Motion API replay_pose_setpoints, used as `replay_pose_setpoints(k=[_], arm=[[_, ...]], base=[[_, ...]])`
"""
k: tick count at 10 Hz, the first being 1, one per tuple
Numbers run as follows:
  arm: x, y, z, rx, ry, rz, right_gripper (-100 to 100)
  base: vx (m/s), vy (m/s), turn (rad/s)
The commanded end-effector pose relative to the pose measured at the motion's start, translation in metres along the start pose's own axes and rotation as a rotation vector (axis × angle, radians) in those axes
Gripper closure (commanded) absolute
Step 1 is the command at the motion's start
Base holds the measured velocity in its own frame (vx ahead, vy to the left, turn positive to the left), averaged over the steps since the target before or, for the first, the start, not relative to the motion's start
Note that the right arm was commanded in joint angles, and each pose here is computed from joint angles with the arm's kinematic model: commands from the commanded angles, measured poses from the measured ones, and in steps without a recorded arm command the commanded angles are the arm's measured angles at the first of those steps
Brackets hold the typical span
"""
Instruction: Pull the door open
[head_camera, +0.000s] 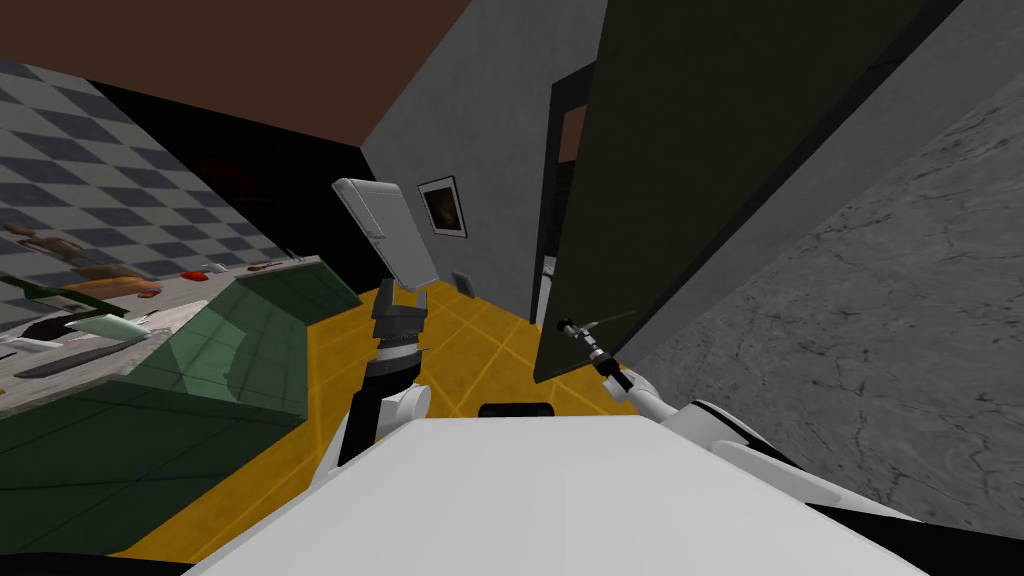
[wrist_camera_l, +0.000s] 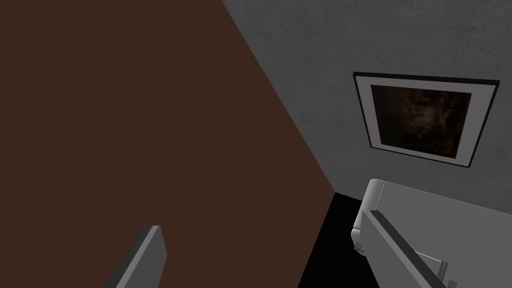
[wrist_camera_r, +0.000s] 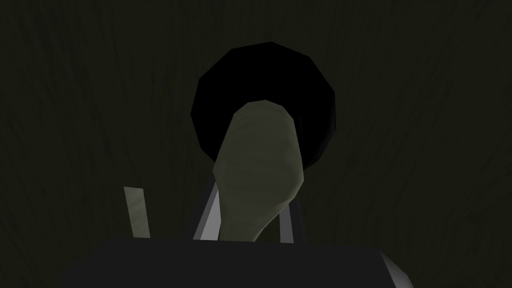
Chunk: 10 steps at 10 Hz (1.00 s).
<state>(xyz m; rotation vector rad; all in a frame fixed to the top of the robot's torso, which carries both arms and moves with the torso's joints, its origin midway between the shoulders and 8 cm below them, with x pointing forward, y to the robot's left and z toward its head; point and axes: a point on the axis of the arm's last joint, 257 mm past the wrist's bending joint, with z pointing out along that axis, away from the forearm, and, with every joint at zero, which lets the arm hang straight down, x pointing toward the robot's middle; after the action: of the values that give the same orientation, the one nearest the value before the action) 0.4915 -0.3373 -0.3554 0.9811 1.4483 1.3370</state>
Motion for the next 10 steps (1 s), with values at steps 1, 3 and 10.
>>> replay_pose_setpoints(k=[1,3,10], arm=[[0.0,0.0,0.0,0.0,0.0,0.0,100],[0.001,-0.001,-0.0113,-0.003,0.024,-0.002,100],[0.0,-0.001,-0.0344,-0.012,0.073,-0.005,100]], base=[[-0.031,-0.05,0.024],[-0.101,-0.016,0.062],[-0.067,-0.028,0.027]])
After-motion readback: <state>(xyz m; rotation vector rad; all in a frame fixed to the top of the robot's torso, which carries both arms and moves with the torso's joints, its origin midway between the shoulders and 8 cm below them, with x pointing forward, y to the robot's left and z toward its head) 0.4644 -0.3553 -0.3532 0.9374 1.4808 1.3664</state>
